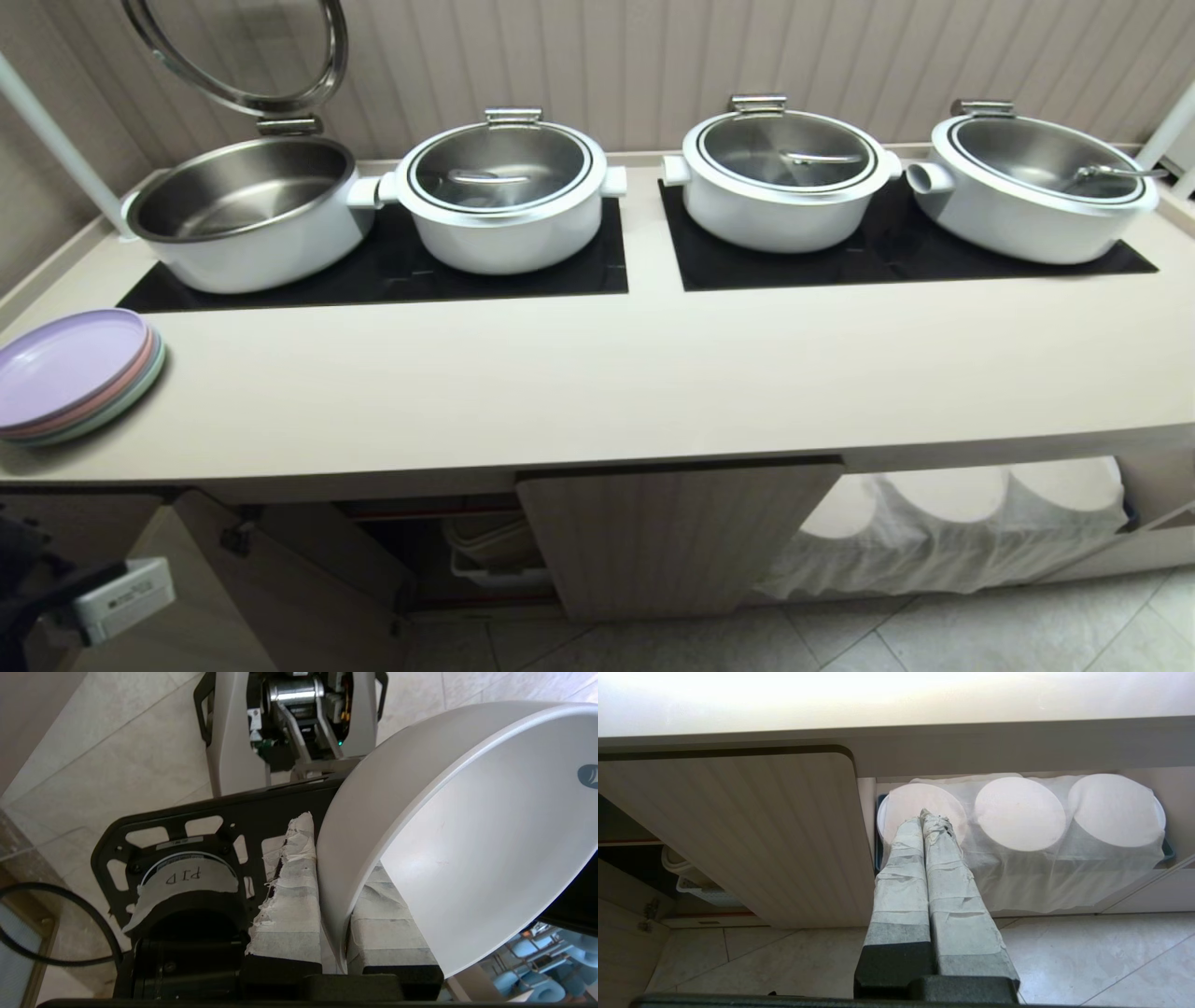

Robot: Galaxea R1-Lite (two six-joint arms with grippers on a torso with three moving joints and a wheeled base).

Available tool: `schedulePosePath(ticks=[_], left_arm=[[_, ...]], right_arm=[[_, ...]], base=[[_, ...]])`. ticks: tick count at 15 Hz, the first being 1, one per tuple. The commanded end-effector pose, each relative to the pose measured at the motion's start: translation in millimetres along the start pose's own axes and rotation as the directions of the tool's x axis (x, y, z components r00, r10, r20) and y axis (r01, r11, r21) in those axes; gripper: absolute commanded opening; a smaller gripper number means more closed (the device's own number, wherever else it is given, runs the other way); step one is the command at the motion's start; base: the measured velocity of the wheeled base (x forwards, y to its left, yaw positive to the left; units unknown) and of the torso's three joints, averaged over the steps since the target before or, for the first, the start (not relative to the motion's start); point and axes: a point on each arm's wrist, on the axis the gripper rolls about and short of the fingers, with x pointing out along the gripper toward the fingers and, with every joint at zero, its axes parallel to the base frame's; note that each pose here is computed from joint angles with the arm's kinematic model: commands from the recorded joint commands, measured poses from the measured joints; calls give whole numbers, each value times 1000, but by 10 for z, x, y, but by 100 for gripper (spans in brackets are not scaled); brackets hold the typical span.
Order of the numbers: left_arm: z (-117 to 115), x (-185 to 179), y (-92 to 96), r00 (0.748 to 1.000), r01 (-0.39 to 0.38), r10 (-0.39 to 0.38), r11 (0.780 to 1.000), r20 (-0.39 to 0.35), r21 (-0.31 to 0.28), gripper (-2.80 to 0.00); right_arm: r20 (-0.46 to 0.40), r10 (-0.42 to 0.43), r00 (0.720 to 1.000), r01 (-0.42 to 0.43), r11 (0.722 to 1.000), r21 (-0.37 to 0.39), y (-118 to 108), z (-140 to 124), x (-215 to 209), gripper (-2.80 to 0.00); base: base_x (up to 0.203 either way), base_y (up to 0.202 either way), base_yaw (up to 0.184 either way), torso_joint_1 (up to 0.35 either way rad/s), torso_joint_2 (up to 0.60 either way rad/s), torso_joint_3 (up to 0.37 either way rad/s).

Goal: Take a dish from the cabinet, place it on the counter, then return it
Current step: Put it back into the cabinet

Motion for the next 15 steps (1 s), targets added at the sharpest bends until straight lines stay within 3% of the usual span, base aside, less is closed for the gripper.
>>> schedulePosePath(ticks=[1, 6, 10, 15], left_arm=[[-66, 3, 17, 1000, 1, -1, 1000, -1, -1, -280], [-102, 1, 26, 1000, 11, -10, 1000, 10, -27, -280], [-61, 52, 29, 998, 18, -17, 1000, 58, -14, -280], [-74, 64, 35, 998, 21, -20, 1000, 51, -18, -280]], right_arm=[[1, -1, 1000, 1, 1000, 1, 0, 1, 0, -280], [1, 0, 1000, 0, 1000, 1, 0, 0, 0, -280], [0, 0, 1000, 0, 1000, 1, 0, 0, 0, -280], [2, 0, 1000, 0, 1000, 1, 0, 1, 0, -280]], base=[[0, 0, 0, 0, 0, 0], [0, 0, 0, 0, 0, 0], [0, 0, 0, 0, 0, 0], [0, 0, 0, -16, 28, 20]])
